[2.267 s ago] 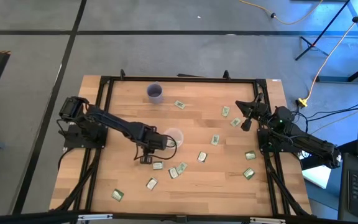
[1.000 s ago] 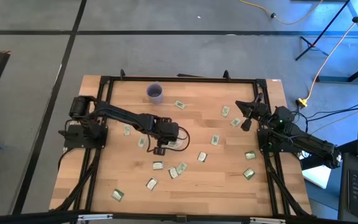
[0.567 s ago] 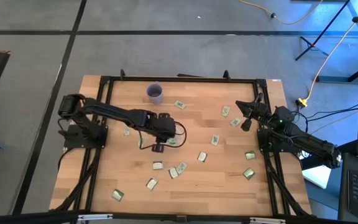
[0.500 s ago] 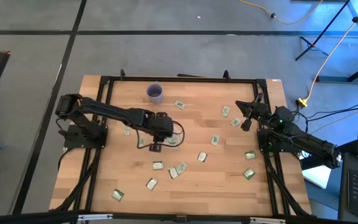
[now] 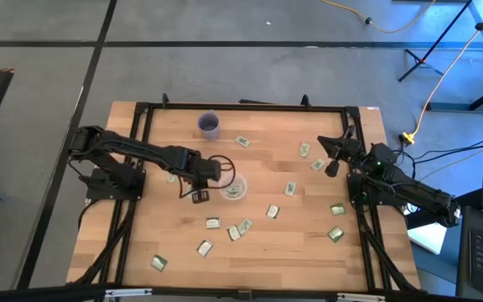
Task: Pick and place Stevia / Truvia into bins
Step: Put the stevia packet into the transparent container
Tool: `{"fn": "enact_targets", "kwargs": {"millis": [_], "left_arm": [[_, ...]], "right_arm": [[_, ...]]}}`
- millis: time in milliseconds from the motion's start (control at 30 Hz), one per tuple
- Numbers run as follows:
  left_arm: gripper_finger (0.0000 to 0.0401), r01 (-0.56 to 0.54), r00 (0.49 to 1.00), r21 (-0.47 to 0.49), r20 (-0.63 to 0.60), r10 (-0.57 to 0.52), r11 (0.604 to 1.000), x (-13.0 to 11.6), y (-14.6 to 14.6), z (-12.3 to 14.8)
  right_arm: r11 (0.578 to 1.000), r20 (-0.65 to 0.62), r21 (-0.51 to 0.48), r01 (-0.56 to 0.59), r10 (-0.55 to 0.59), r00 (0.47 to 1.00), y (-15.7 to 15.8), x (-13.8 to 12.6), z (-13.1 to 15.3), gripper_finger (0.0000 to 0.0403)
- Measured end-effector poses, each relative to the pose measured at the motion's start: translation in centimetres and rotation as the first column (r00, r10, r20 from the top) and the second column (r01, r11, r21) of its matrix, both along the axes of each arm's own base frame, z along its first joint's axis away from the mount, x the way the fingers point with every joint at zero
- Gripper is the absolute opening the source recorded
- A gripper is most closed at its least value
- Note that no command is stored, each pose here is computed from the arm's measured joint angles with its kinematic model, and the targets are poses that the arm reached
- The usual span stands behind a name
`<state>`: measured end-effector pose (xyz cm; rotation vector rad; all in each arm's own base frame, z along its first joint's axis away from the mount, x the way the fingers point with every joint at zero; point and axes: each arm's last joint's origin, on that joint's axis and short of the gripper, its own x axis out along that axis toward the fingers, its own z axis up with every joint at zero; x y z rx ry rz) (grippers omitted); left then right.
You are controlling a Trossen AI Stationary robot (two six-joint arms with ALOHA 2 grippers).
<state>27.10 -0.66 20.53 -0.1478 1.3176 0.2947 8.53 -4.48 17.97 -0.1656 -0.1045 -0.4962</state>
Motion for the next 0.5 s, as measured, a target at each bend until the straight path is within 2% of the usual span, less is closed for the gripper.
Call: {"fn": "enact_targets", "kwargs": {"millis": [133,300,500], "left_arm": [[0.0094,-0.091,0.994,-0.017,-0.07,0.089,0.996,-1.4,0.3,-2.1],[0.0101,-0.169,0.983,-0.085,-0.084,0.162,0.982,-2.2,0.1,-3.9],[0.0109,-0.279,0.956,-0.09,-0.119,0.268,0.956,-3.3,0.2,-5.3]], "right_arm": [[1.0,0.0,0.001,0.0,0.0,1.0,0.0,0.0,0.0,0.0026],[1.0,-0.001,0.003,-0.001,0.001,1.0,0.0,0.0,0.0,0.0026],[1.0,-0.004,0.005,-0.001,0.001,1.0,0.0,0.0,-0.1,0.0026]]}}
